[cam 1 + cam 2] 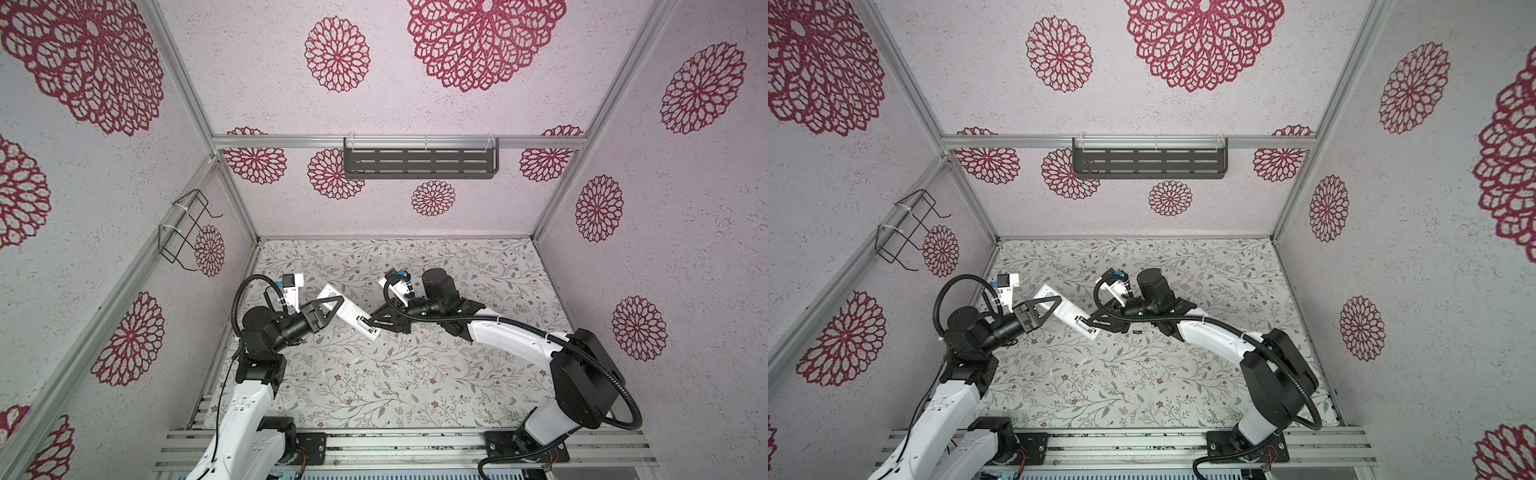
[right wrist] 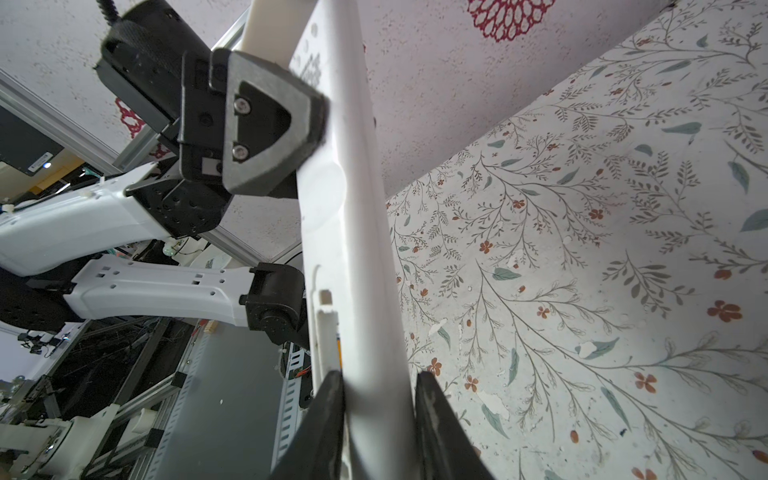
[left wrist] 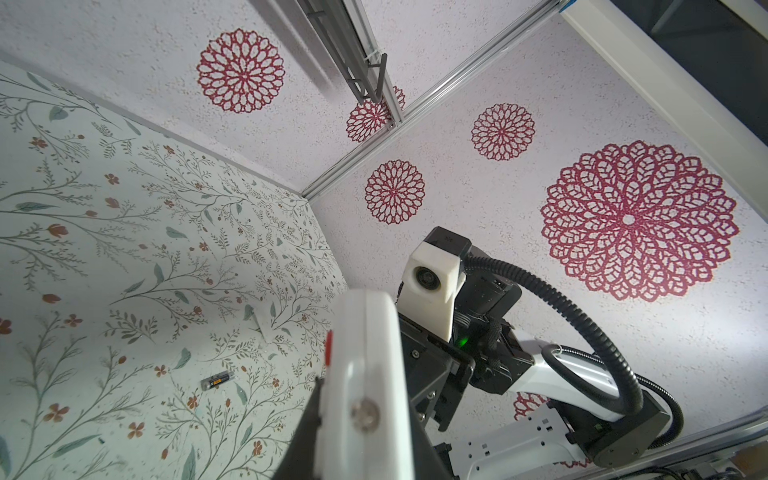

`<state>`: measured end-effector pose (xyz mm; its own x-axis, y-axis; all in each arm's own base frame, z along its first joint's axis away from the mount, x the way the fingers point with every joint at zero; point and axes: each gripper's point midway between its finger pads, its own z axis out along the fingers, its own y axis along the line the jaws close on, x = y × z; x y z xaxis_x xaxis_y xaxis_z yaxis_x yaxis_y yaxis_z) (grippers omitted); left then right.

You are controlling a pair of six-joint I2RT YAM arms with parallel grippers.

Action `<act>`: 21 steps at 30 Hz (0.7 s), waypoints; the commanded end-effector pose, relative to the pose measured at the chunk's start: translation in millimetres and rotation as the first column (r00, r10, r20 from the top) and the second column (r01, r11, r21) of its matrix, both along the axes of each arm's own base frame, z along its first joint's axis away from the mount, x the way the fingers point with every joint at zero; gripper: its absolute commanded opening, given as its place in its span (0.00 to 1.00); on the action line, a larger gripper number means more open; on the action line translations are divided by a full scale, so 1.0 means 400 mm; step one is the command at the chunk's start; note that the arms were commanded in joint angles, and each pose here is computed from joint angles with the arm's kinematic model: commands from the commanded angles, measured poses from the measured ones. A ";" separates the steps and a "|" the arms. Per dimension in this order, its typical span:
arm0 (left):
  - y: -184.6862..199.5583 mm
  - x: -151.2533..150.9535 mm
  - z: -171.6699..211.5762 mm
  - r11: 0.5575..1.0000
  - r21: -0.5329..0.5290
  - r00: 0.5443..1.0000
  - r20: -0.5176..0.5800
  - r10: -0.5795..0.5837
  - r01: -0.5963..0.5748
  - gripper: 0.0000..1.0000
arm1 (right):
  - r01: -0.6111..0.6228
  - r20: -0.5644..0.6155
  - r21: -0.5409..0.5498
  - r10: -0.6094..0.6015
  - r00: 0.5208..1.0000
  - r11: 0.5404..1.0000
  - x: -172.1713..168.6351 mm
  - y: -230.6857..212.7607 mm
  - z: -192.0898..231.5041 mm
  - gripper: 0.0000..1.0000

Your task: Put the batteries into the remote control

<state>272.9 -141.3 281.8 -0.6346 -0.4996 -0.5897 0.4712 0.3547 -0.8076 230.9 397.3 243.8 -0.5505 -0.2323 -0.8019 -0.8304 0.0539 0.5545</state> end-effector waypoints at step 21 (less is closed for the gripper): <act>0.072 0.046 -0.107 0.957 0.225 0.969 -0.120 0.216 -0.185 0.06 | 0.302 0.133 -0.118 -0.286 0.949 0.946 0.082 -0.126 -0.010 0.76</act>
